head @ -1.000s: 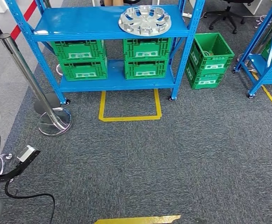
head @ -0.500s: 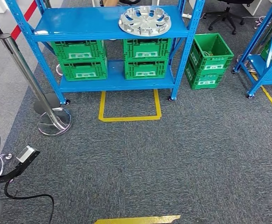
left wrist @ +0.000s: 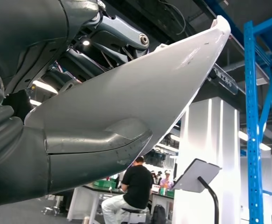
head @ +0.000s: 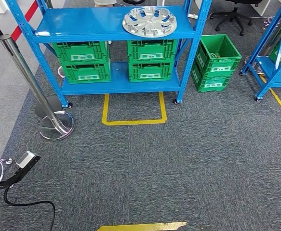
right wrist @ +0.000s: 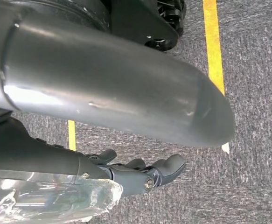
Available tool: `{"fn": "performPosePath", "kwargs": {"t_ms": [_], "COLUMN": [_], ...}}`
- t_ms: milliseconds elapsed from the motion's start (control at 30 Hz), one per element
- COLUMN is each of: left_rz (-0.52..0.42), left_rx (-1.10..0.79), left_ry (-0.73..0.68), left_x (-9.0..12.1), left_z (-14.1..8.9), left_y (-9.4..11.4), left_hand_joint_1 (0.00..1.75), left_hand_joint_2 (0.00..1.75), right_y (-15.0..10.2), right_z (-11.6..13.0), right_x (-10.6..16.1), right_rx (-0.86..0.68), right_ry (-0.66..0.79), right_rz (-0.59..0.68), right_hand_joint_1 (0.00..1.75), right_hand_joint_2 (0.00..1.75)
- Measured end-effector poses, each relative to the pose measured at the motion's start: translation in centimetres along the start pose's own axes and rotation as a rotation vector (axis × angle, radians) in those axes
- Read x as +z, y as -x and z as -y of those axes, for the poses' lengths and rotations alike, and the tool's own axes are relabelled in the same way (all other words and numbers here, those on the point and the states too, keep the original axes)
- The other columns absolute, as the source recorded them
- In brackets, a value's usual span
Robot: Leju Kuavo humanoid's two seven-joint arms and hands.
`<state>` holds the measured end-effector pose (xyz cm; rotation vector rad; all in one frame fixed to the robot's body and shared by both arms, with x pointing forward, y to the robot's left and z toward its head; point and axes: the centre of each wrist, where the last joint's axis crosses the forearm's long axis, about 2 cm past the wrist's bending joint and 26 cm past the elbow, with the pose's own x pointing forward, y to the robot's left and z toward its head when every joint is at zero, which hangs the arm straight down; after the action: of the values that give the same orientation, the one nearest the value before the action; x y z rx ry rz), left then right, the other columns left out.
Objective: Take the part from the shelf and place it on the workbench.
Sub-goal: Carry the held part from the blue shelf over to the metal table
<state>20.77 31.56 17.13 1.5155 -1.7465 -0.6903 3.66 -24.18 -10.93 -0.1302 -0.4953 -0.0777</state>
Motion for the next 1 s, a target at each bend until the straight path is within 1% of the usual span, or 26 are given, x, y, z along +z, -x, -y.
{"fn": "performPosePath", "kwargs": {"t_ms": [1000], "left_rz": [-0.003], "left_rx": [-0.003], "left_ry": [0.005], "left_x": [-0.02], "left_z": [-0.25], "left_y": [0.05], "left_hand_joint_1": [1.75], "left_hand_joint_2": [1.75], "right_y": [0.36], "right_z": [-0.04], "right_x": [0.19], "right_rx": [0.009], "right_ry": [0.02], "right_rz": [-0.028], "right_hand_joint_1": [0.0], "right_hand_joint_2": [0.0]}}
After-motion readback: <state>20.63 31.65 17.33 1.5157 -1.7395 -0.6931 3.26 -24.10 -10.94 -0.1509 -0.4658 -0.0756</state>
